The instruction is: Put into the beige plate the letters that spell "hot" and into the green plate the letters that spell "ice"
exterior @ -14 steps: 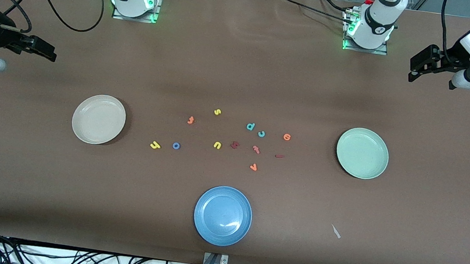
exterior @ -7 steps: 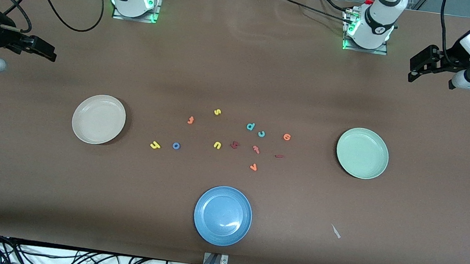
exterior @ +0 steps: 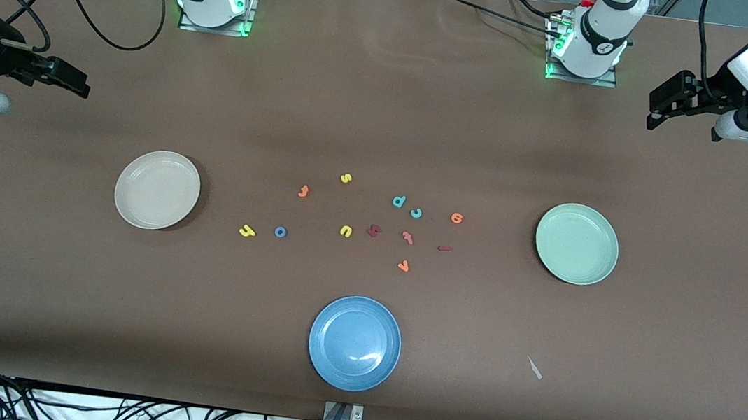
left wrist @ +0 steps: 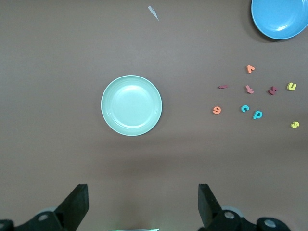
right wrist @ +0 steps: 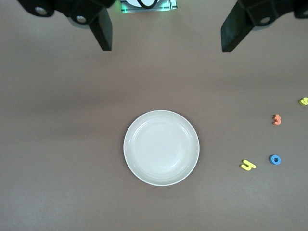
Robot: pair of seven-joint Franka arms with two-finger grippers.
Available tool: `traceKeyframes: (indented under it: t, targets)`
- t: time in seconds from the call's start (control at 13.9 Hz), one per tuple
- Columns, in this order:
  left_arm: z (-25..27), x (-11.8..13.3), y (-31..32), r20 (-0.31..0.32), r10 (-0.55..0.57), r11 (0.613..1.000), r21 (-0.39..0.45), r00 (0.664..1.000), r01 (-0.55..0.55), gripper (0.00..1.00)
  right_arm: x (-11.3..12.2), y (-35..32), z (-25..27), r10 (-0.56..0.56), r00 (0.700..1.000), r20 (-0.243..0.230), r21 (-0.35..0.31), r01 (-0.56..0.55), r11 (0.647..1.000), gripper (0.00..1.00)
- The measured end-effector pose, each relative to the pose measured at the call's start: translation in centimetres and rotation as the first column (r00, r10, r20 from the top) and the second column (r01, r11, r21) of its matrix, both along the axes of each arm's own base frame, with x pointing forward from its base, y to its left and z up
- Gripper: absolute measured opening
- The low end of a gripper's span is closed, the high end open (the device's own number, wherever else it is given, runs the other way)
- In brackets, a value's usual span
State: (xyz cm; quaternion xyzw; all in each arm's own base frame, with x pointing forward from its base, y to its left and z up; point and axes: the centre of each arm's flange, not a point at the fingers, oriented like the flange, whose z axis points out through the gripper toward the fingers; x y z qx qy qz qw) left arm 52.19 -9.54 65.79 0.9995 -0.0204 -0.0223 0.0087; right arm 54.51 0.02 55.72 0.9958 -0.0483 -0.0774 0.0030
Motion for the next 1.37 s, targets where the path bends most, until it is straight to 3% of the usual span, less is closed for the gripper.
traceKeyframes:
  t: [1.37]
  targets:
    - [0.07,-0.18,-0.93,0.001,0.023,1.000,0.002,1.000,-0.023,1.00,-0.02,0.00,-0.01,0.000,1.000,-0.002,0.000,0.000,1.000,1.00]
